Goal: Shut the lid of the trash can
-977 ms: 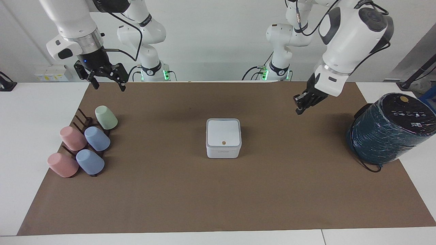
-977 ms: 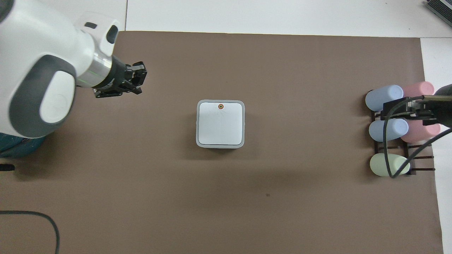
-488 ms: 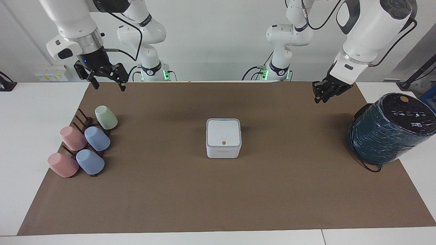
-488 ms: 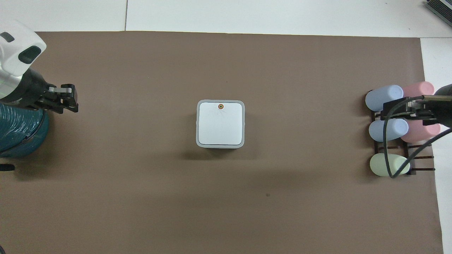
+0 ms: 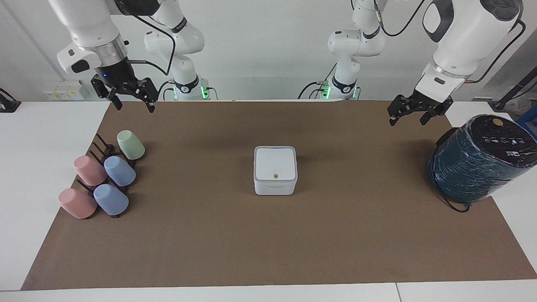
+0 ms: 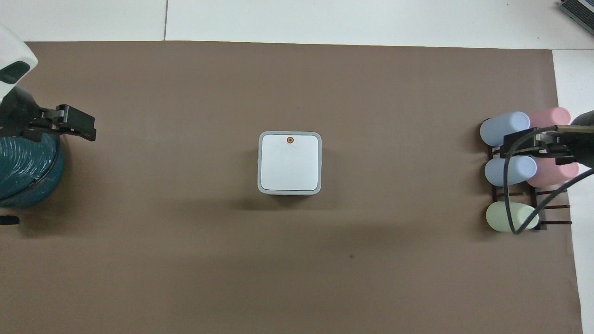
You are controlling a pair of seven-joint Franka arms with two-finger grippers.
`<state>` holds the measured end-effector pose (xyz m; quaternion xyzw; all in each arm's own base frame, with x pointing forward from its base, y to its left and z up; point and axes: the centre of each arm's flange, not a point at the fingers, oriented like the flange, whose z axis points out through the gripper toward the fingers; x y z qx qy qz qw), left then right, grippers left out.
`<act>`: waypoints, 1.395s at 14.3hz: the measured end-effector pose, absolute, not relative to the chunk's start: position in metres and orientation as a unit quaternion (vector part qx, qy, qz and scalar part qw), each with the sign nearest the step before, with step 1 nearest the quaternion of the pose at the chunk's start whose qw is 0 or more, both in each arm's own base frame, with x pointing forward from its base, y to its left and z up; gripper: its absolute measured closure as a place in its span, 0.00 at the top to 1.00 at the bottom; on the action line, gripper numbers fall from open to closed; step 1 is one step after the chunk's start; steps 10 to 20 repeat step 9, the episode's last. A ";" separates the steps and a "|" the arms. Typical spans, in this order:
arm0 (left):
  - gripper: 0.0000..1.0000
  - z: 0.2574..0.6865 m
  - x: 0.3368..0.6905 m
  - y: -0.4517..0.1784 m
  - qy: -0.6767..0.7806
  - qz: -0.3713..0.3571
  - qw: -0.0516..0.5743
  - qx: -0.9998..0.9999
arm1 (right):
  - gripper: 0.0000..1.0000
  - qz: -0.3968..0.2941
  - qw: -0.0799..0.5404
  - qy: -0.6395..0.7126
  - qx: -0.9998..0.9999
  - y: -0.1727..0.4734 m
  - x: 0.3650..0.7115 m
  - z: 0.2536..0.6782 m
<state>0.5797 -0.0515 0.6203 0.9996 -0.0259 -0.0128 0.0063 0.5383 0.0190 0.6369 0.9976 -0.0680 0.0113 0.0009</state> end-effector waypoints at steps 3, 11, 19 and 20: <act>1.00 0.623 0.582 -0.046 -0.028 -0.001 0.007 1.000 | 1.00 0.011 0.001 -0.068 0.998 0.019 0.538 0.637; 1.00 0.625 0.585 -0.050 -0.031 0.012 0.008 0.999 | 1.00 0.011 0.001 -0.068 0.998 0.019 0.538 0.637; 1.00 0.625 0.585 -0.050 -0.031 0.012 0.008 0.999 | 1.00 0.011 0.001 -0.068 0.998 0.019 0.538 0.637; 1.00 0.625 0.585 -0.050 -0.031 0.012 0.008 0.999 | 1.00 0.011 0.001 -0.068 0.998 0.019 0.538 0.637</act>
